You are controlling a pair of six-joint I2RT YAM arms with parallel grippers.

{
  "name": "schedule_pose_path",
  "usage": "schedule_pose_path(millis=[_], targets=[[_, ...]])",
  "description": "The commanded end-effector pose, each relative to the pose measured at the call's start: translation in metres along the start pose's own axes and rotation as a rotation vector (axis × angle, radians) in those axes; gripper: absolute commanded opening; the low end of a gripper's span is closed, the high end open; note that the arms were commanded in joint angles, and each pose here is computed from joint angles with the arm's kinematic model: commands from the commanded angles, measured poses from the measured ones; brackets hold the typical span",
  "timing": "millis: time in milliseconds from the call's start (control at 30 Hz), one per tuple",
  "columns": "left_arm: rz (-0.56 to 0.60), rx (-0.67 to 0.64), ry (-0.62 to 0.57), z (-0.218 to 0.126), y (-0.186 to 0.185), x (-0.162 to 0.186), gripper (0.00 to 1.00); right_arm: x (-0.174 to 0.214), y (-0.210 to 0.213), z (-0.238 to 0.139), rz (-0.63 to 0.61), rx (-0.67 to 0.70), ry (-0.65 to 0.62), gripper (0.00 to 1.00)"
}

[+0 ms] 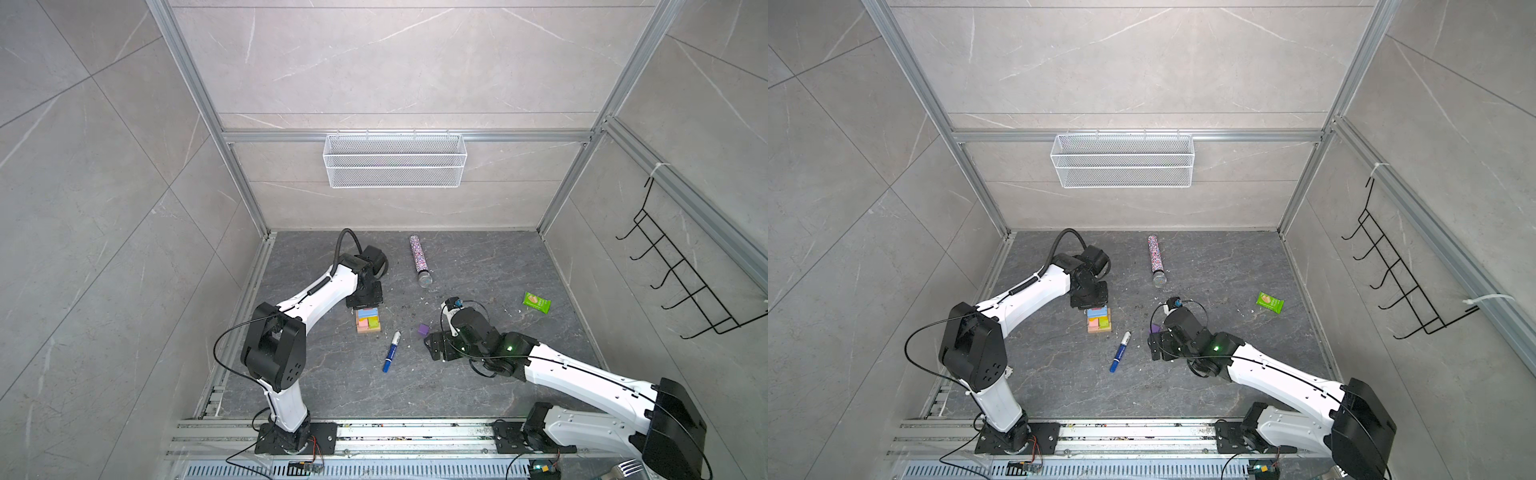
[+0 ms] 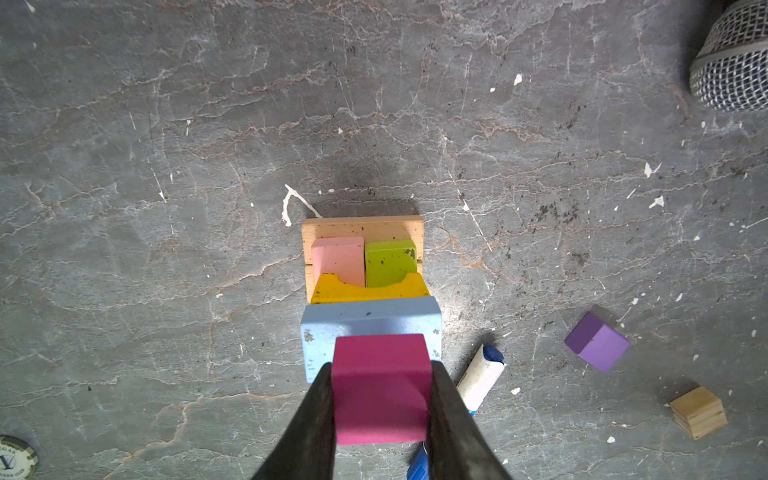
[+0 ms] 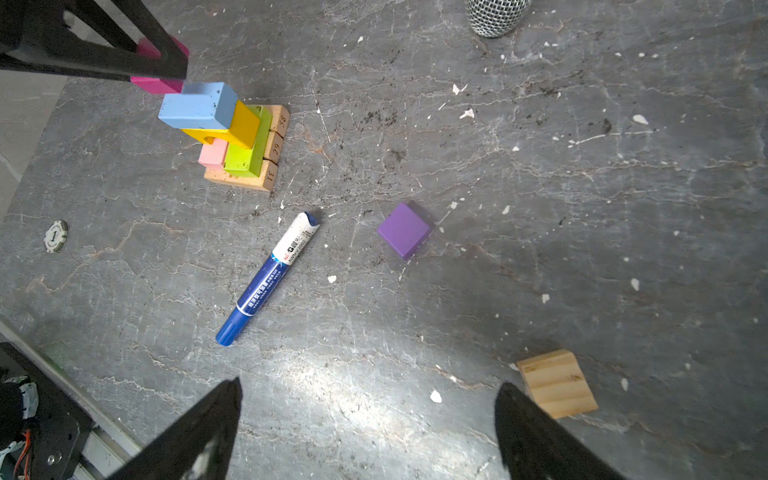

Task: Build the wood block tower
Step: 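Carry the magenta cube with the left gripper over the light blue block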

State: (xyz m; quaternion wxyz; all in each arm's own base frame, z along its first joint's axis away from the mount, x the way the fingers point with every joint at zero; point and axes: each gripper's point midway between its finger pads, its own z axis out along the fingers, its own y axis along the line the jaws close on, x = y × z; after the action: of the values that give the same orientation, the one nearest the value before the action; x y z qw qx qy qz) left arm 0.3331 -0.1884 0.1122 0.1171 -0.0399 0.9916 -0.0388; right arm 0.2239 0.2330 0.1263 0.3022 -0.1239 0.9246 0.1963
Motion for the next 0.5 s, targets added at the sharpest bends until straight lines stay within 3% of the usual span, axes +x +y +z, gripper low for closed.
schedule_pose_path(millis=[0, 467], targets=[[-0.029, 0.011, 0.005, -0.0007, 0.0013, 0.0021, 0.07, -0.0059, 0.0046, -0.0012, 0.010, -0.002, -0.013, 0.95], [-0.039, -0.002, 0.003, 0.0028, 0.0048, 0.0040, 0.08, -0.0034, 0.0056, 0.0018, 0.005, -0.001, -0.001, 0.94]])
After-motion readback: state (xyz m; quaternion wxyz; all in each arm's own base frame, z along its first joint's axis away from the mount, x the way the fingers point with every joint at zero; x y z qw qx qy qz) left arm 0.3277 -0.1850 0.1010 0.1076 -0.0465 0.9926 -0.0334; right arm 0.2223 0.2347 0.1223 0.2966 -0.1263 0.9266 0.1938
